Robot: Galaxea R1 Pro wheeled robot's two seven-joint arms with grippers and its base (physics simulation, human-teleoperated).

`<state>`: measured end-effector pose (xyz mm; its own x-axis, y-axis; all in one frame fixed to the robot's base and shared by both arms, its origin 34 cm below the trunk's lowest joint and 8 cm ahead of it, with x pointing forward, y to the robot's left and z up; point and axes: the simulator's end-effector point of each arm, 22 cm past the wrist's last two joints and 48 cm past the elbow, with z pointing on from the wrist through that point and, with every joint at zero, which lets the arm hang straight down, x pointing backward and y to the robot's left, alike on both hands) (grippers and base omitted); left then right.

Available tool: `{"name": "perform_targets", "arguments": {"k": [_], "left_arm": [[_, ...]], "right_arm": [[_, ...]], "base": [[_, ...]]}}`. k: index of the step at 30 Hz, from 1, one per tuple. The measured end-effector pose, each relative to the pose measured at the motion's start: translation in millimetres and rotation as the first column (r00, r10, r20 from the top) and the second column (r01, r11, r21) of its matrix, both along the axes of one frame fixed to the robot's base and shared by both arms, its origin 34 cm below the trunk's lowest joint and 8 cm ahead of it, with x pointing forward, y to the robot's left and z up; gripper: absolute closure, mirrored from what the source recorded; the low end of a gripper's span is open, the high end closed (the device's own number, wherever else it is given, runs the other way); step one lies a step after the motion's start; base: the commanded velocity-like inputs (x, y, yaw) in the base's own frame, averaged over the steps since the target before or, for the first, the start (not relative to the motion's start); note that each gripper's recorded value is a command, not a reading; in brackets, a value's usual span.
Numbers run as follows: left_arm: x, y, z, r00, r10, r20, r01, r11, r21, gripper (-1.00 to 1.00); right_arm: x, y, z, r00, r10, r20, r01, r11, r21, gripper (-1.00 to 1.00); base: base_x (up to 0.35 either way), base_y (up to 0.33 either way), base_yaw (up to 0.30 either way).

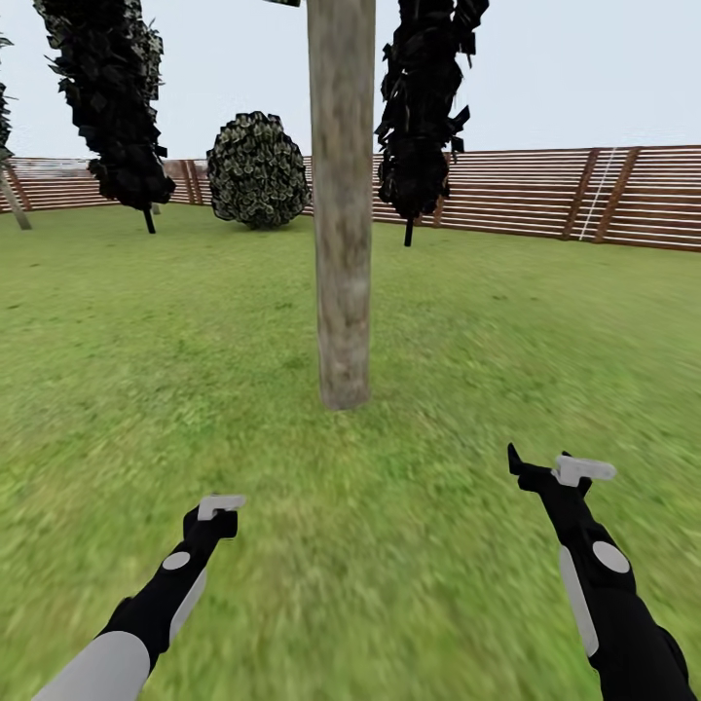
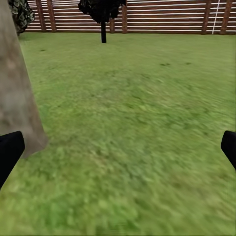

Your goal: In the garden, pick up the pesticide atomizer on the floor and spray pesticide onto both trees until each tree trunk is fully covered.

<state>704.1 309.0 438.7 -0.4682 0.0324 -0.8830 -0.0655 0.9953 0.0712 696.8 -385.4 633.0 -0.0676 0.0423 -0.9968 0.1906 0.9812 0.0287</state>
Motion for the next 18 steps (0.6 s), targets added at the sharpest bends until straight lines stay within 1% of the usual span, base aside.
{"name": "perform_targets", "arguments": {"k": [2,5,14,18], "left_arm": [[0.3,-0.1,0.3,1.000,0.000,0.001,0.000,1.000,0.000,1.00],[0.3,-0.1,0.5,1.000,-0.001,0.003,0.001,1.000,0.000,1.00],[0.1,0.5,0.7,1.000,-0.001,0.005,0.001,1.000,0.001,1.00],[1.7,0.8,8.5,1.000,0.000,0.000,0.000,1.000,0.001,1.00]], "right_arm": [[0.0,0.1,0.0,1.000,0.000,0.000,0.000,1.000,0.000,-1.00],[0.0,0.0,0.0,1.000,0.000,0.000,0.000,1.000,0.000,-1.00],[0.0,0.0,0.0,1.000,0.000,0.000,0.000,1.000,0.000,-1.00],[2.1,0.3,8.4,1.000,0.000,-0.001,0.000,1.000,0.001,-1.00]], "base": [[0.297,0.000,0.000],[0.115,0.000,0.000],[0.010,0.000,0.000],[0.000,0.000,0.000]]}}
